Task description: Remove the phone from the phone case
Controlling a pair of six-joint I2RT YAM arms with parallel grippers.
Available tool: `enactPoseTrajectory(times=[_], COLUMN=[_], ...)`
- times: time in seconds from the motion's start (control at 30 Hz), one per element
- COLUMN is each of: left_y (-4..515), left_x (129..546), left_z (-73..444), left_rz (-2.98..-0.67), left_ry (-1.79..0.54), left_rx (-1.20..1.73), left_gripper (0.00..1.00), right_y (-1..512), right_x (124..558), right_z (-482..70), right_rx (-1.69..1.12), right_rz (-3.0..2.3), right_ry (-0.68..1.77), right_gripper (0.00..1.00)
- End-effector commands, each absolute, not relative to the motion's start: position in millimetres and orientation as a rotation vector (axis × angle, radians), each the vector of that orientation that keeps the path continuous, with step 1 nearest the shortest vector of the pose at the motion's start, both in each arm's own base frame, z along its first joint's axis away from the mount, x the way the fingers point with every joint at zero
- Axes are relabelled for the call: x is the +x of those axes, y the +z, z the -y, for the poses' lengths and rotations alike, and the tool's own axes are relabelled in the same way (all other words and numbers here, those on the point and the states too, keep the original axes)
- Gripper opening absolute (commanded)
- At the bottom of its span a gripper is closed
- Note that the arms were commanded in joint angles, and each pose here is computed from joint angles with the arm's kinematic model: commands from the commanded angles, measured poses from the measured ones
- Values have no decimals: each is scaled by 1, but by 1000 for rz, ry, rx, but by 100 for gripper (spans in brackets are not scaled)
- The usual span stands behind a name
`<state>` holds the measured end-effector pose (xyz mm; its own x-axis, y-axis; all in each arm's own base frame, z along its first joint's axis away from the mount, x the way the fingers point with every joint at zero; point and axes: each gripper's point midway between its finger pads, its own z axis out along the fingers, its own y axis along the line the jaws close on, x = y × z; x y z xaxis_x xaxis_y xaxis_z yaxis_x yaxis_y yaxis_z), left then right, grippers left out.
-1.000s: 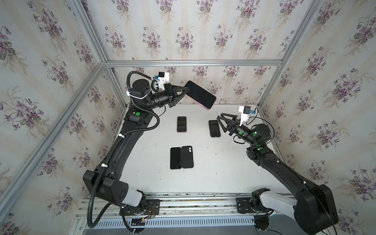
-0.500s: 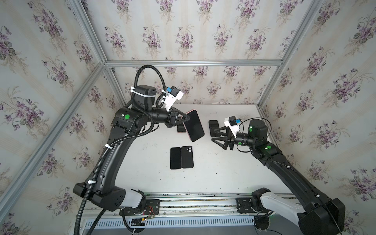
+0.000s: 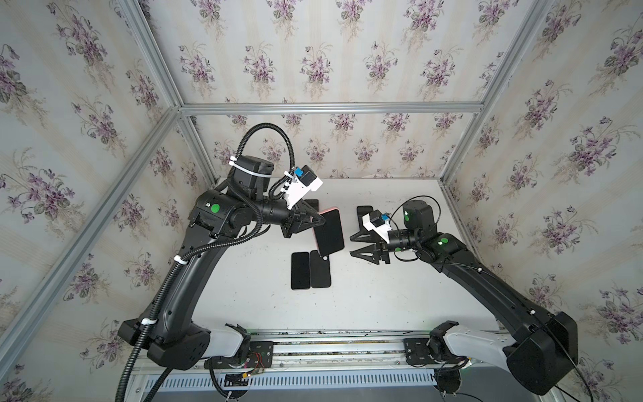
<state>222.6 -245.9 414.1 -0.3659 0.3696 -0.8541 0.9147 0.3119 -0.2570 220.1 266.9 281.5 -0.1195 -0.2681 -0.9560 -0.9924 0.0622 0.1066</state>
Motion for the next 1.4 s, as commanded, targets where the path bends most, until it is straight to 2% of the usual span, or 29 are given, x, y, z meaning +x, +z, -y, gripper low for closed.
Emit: enactPoseTrajectory(times=[0.0,0.2,0.93,1.37], left_y=[424,422,421,423], left_x=[215,214,213,213], left_z=[249,252,256,259], left_rz=[-1817,-1816,-1810,-1801], left_ry=[-1030,-1033,-1041,-1048], left_rx=[1183,1196,1215,1225], left_gripper=[0,0,0,0], right_y=[290,293,296,296], right_x=[214,206,198,197], right_z=[-270,-275,-281,-284], right_rx=[-1365,-1405,-1444,-1450], right_rz=[-1457,-1426,-1406,-1403], right_ry=[1135,1173,1202,1216], right_gripper=[51,43,34,22])
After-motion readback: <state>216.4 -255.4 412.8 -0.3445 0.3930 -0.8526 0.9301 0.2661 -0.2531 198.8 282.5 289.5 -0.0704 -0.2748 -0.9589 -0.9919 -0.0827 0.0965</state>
